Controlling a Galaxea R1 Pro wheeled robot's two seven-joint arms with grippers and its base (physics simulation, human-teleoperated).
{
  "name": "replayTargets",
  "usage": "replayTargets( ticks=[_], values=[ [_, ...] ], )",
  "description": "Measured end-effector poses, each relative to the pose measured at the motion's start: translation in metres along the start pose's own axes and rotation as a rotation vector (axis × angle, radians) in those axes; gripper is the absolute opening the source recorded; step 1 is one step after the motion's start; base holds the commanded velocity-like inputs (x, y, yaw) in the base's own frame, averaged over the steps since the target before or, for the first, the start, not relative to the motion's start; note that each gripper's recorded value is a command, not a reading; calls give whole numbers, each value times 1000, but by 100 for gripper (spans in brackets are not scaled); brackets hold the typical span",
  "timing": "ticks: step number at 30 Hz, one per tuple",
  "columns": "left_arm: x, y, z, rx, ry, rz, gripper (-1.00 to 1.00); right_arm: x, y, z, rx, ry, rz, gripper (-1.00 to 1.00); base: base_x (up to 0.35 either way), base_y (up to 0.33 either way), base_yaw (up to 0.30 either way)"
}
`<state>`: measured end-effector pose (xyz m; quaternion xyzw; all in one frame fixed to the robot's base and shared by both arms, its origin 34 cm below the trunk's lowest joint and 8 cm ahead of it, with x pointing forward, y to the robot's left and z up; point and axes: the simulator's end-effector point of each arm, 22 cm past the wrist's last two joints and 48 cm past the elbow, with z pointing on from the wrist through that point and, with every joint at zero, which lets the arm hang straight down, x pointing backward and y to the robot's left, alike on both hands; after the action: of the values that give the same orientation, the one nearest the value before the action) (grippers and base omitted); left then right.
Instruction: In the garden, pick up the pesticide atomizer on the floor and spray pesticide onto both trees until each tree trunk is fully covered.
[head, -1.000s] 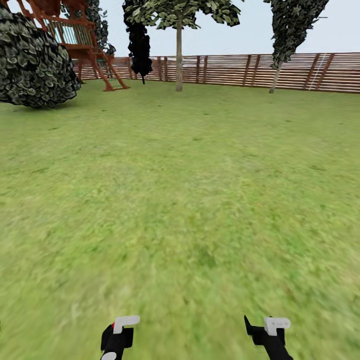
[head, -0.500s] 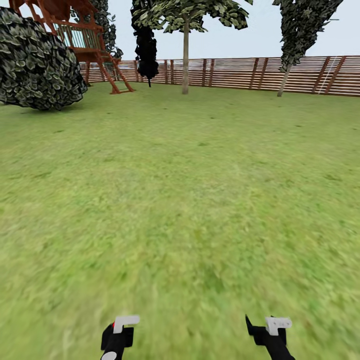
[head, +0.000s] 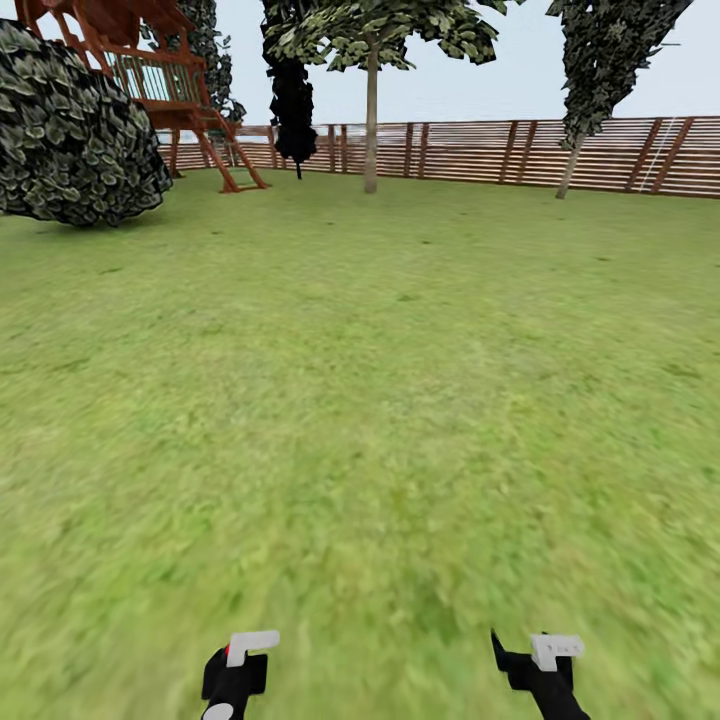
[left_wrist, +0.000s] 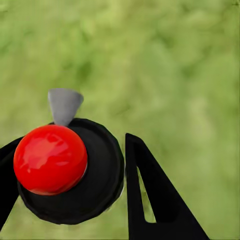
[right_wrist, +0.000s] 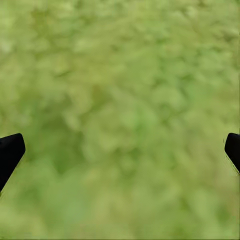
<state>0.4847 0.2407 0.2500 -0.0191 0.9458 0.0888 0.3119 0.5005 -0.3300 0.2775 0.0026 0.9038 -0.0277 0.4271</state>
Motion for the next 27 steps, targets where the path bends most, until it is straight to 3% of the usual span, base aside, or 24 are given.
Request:
replayTargets(
  ticks=[27],
  values=[
    [-6, 0, -2, 0, -12, -2, -100, -7, 1, 0, -1, -15, 2, 100, 339, 0, 0]
  ],
)
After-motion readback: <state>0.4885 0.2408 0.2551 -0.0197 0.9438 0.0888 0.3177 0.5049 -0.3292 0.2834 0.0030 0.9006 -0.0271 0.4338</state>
